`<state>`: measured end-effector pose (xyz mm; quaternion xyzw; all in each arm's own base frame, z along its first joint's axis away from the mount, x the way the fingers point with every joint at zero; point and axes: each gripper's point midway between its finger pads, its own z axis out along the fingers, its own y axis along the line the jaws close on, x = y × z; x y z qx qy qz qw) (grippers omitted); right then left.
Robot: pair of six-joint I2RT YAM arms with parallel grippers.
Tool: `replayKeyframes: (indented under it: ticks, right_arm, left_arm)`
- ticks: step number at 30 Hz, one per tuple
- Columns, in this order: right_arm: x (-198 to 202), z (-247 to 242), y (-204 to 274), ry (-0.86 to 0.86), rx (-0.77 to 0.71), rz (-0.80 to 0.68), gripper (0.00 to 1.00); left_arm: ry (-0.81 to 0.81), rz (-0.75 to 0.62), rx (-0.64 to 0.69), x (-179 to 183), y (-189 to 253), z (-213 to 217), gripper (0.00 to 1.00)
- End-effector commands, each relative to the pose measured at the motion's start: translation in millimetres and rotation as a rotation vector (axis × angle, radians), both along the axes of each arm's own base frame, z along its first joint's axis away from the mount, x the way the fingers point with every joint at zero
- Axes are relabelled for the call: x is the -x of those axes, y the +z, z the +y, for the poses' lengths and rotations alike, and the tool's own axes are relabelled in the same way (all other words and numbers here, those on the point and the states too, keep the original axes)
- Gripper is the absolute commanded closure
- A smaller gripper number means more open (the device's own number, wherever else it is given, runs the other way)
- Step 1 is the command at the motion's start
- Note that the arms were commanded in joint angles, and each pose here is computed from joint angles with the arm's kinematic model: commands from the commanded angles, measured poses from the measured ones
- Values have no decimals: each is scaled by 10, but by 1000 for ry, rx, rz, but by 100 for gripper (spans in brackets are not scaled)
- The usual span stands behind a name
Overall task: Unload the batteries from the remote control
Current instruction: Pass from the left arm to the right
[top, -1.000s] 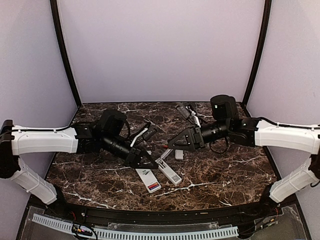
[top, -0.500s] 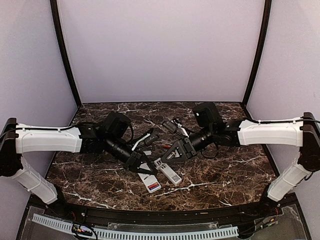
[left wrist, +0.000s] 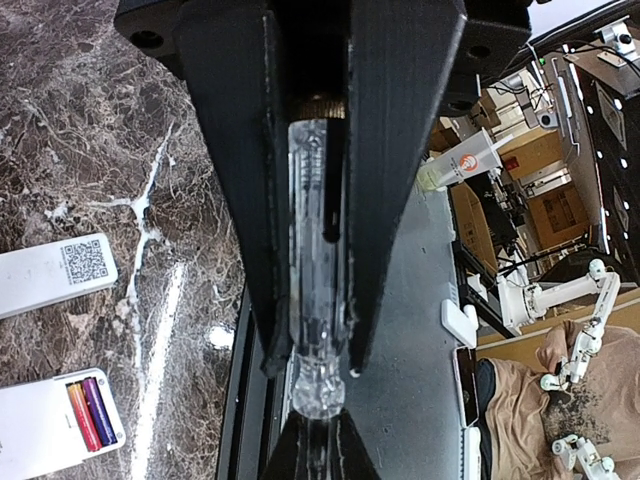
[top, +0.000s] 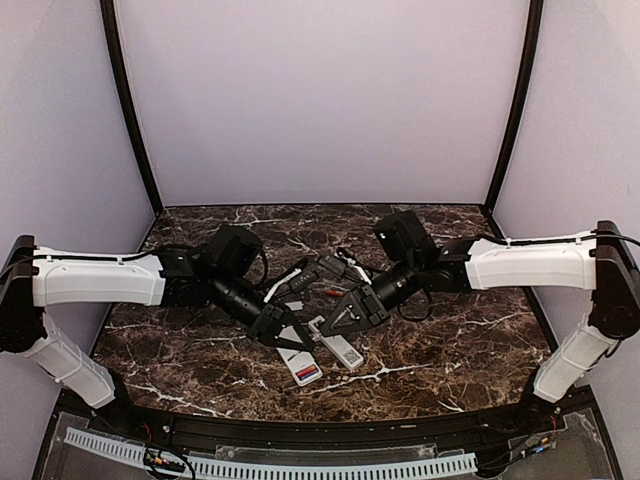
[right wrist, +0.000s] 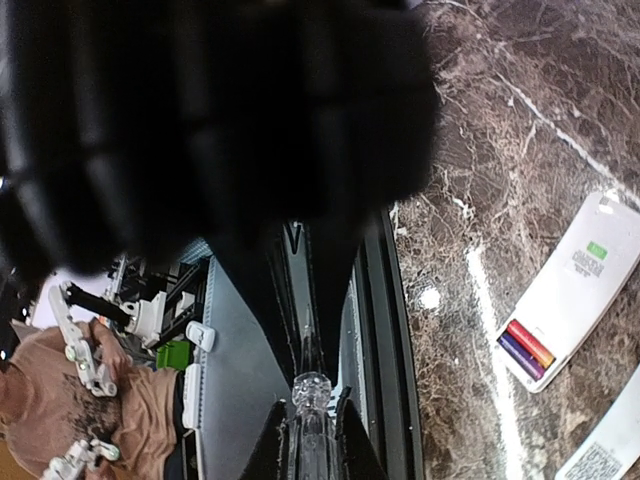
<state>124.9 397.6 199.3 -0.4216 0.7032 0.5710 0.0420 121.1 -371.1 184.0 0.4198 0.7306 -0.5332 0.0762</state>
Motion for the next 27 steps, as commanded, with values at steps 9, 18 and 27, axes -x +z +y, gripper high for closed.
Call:
replayKeyframes:
  ticks: [9, 18, 27]
  right_arm:
    - [-228, -45, -42, -156, 36, -136, 100]
    - [-450, -225, -503, -355, 241, -190, 100]
    - [-505, -141, -739, -407, 347, -269, 100]
  left_arm:
    - [154, -4, -62, -161, -156, 68, 44]
    - [650, 231, -169, -728, -720, 628, 33]
    - [695, 405, -271, -697, -1181, 728, 34]
